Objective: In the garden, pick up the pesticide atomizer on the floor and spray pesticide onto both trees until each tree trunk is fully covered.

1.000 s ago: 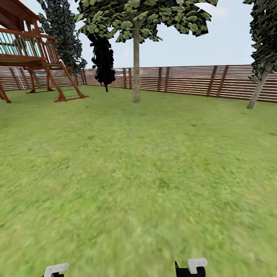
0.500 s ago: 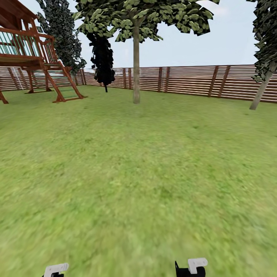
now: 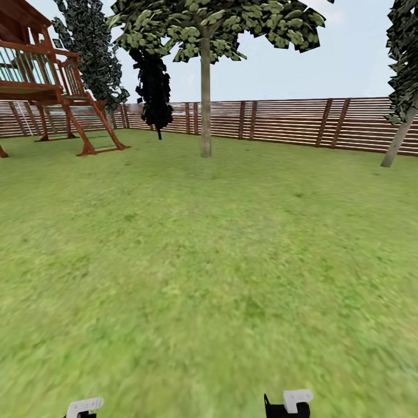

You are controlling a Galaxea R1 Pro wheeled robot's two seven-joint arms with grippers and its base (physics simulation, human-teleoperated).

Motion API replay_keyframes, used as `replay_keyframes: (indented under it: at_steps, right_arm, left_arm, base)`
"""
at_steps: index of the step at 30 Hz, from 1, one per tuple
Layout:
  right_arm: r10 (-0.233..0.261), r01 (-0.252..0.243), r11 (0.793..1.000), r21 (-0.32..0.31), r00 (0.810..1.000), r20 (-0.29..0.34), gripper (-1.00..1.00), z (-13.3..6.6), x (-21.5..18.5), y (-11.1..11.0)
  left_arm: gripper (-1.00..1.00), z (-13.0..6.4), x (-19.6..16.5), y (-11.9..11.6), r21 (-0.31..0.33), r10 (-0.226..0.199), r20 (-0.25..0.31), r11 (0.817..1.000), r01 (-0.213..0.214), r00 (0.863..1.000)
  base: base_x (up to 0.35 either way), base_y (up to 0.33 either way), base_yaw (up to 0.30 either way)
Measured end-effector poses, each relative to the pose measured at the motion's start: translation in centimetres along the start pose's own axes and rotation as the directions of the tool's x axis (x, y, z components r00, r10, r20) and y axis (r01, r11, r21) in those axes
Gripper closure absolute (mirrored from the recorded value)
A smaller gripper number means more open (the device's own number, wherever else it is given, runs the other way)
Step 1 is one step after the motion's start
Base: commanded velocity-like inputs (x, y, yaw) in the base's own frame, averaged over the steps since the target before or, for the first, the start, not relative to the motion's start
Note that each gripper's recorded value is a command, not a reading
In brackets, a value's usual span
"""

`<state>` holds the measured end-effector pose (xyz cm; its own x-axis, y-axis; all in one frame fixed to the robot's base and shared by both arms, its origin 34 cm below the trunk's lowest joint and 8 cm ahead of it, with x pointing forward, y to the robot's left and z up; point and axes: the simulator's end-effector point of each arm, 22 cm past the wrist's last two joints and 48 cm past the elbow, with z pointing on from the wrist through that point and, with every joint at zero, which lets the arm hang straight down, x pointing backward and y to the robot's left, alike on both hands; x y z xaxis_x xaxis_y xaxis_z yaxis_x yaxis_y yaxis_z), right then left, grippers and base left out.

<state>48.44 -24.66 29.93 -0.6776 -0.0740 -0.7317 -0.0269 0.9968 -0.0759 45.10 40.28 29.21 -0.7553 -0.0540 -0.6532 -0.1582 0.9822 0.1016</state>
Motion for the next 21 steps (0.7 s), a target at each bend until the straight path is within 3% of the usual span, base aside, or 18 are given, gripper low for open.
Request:
replay_keyframes:
  at_steps: [21]
  right_arm:
    - [0.000,0.000,1.000,0.000,1.000,0.000,-1.00,0.00,0.00,0.00]
  left_arm:
    - [1.00,0.00,-0.04,0.14,-0.002,0.000,0.001,1.000,0.000,1.000]
  base:
    - [0.340,0.000,0.000]
